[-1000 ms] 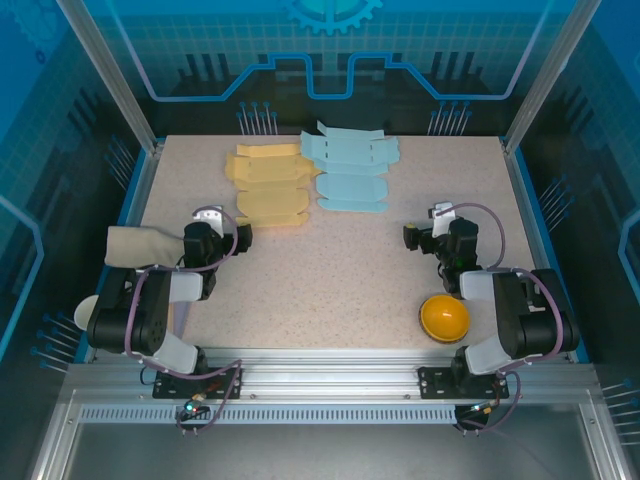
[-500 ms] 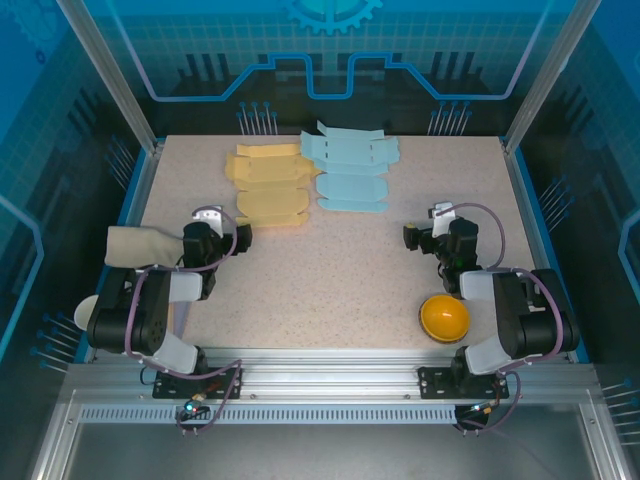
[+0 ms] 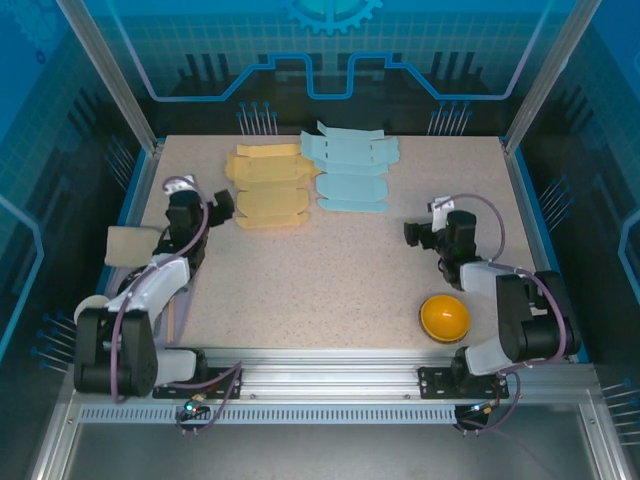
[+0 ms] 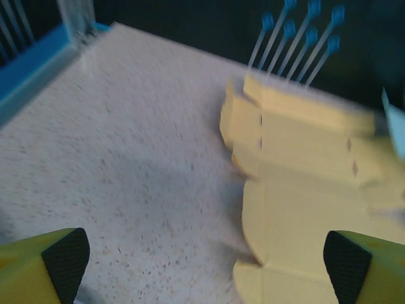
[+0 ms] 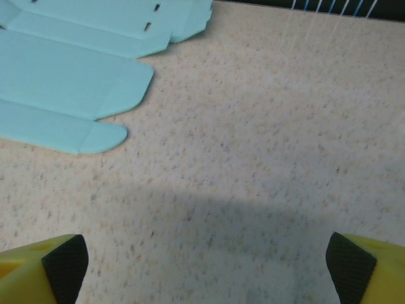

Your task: Fold the paper box

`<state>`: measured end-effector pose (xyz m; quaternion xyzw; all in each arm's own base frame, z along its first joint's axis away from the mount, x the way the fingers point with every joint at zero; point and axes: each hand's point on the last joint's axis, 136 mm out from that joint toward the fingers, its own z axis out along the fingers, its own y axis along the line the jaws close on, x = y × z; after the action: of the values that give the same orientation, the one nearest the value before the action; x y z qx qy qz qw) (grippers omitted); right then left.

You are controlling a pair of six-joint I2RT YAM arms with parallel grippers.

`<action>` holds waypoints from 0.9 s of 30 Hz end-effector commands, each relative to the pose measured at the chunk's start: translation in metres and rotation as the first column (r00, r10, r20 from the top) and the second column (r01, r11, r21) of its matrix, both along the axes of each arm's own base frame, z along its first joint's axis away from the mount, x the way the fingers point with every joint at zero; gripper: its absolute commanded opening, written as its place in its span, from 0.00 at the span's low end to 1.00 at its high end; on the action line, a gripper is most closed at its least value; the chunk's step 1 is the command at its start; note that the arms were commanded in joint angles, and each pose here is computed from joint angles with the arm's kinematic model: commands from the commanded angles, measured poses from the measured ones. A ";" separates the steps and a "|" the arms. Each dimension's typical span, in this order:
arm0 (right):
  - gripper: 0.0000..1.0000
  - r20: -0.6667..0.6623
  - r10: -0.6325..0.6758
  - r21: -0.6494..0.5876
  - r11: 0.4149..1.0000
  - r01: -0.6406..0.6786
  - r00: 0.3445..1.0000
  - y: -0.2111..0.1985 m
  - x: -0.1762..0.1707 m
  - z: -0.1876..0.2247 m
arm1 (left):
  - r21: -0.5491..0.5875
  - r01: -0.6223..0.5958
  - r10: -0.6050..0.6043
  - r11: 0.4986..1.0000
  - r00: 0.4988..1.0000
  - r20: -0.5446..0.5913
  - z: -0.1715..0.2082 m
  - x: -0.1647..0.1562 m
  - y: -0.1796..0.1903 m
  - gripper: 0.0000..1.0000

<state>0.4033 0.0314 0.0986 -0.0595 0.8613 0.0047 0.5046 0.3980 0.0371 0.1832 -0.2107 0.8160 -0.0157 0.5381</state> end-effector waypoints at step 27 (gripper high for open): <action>1.00 -0.583 0.016 -0.029 0.999 -0.041 0.812 0.195 0.104 -0.048 | -0.452 0.038 -0.182 0.891 0.943 -0.278 -0.034 -0.054 -0.076 0.99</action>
<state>0.5142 0.2176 0.0590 -0.0817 0.9678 0.0065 0.2382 0.3438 -0.0295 0.1429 -0.2797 0.8785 -0.1753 0.3454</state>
